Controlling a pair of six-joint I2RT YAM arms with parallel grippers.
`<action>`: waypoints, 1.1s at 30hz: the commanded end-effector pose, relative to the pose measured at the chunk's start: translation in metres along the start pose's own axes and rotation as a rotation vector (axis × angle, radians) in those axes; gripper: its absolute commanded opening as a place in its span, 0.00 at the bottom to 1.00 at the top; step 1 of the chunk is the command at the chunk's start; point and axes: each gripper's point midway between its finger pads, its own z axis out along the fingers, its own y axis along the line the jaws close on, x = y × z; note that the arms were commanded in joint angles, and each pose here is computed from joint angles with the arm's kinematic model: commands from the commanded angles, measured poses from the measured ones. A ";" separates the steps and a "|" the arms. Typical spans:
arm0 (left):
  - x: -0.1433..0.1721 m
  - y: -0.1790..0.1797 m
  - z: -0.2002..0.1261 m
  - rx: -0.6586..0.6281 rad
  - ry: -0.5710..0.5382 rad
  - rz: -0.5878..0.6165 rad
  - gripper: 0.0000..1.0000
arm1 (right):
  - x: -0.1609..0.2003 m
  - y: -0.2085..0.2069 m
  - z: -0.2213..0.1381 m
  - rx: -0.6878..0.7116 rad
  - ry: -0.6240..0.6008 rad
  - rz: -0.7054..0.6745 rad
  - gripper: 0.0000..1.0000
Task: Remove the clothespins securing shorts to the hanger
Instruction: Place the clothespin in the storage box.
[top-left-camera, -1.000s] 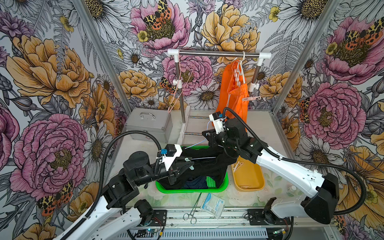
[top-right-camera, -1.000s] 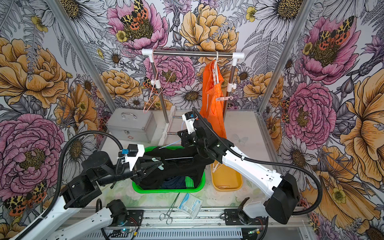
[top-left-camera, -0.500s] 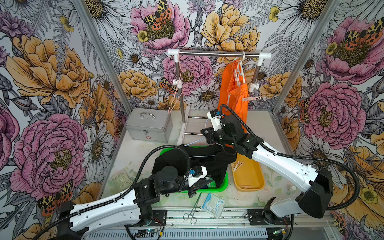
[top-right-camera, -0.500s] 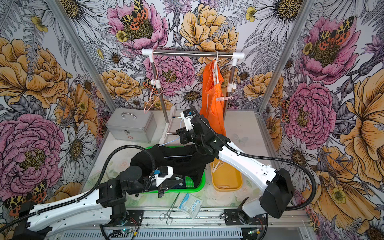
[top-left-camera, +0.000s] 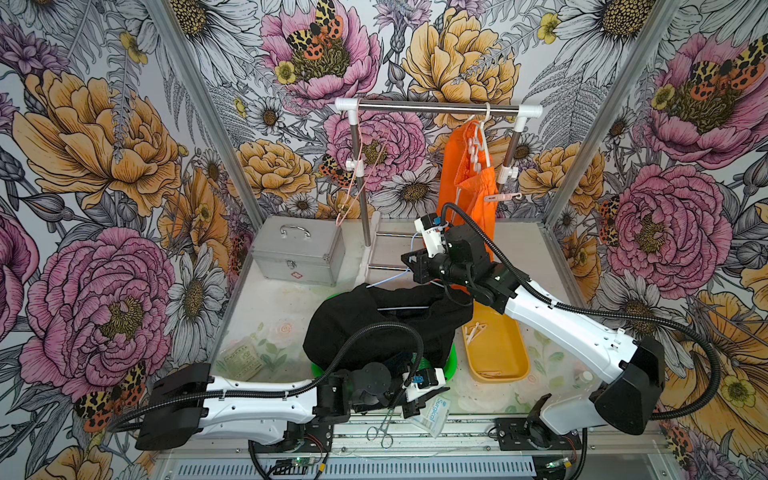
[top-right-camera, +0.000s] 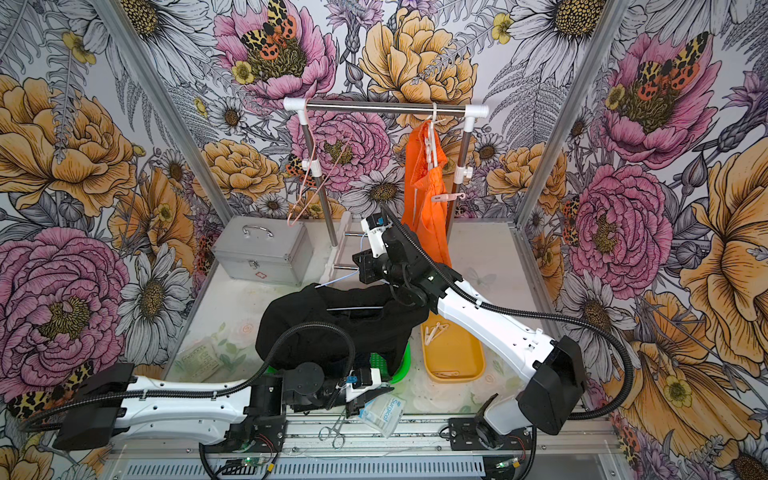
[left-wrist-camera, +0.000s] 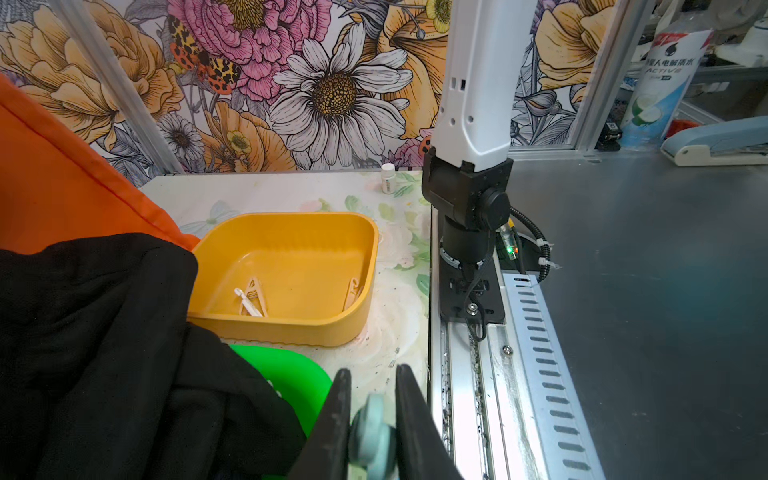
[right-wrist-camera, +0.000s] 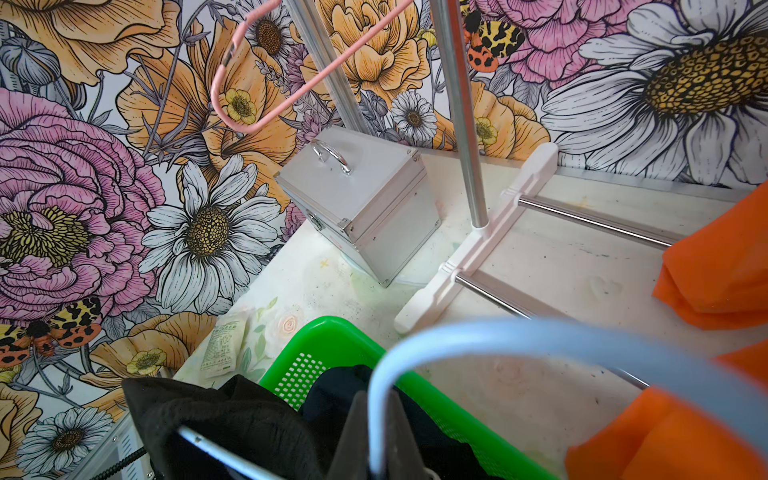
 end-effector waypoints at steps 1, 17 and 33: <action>-0.031 0.008 0.018 -0.060 -0.139 0.033 0.14 | -0.018 0.007 -0.011 -0.021 -0.053 -0.008 0.00; -0.021 0.053 0.114 -0.035 -0.214 -0.088 0.14 | -0.017 0.002 -0.014 -0.017 -0.045 -0.014 0.00; 0.016 0.068 0.179 -0.031 -0.029 -0.094 0.27 | -0.013 -0.002 -0.014 -0.003 -0.042 -0.026 0.00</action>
